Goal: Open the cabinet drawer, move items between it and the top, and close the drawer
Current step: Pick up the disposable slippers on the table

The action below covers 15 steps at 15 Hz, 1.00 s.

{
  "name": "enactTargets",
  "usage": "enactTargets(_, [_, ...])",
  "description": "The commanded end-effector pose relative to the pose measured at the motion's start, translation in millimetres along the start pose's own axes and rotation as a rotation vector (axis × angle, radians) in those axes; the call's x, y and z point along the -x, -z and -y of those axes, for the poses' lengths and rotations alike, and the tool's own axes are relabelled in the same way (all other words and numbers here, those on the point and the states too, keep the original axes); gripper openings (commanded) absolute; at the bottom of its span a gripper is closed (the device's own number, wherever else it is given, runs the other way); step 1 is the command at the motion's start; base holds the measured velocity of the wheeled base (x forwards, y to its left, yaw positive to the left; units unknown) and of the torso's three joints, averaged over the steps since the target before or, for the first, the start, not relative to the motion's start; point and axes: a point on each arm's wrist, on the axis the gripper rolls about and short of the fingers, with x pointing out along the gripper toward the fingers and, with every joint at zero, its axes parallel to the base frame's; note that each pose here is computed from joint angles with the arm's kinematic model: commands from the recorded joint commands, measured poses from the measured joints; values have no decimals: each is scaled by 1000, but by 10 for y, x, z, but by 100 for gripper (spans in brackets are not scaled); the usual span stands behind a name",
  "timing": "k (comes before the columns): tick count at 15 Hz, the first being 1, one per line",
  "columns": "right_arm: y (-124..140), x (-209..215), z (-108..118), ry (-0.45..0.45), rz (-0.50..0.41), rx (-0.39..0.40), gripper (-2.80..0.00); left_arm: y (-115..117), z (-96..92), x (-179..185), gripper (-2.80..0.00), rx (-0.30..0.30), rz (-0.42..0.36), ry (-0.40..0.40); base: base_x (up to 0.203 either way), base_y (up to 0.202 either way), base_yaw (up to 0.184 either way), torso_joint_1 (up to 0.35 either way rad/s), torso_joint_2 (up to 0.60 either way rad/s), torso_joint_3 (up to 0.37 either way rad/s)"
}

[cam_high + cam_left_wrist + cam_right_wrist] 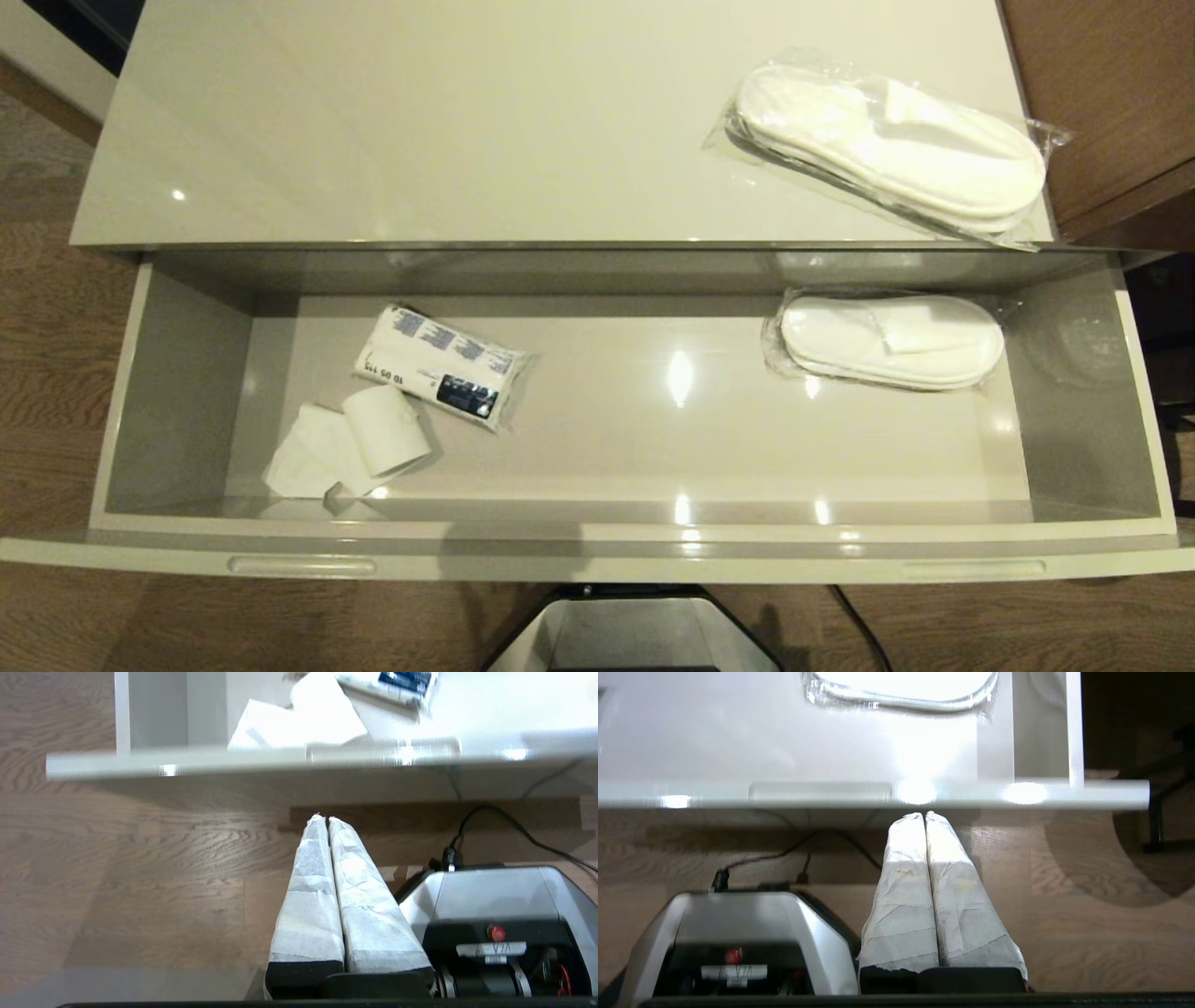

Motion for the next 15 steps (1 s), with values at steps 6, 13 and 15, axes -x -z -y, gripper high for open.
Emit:
enactTargets(6, [4,-2,0,0,-3,1,-280,-1,0,1,-280,0,1,0,0,0,0,355,-5,340])
enactTargets(13, [4,-2,0,0,-3,1,-280,-1,0,0,-280,-4,3,-1,0,0,0,248,-51,200])
enactTargets(15, [4,-2,0,0,-3,1,-280,-1,0,1,-280,-13,1,2,0,0,0,18,-4,14])
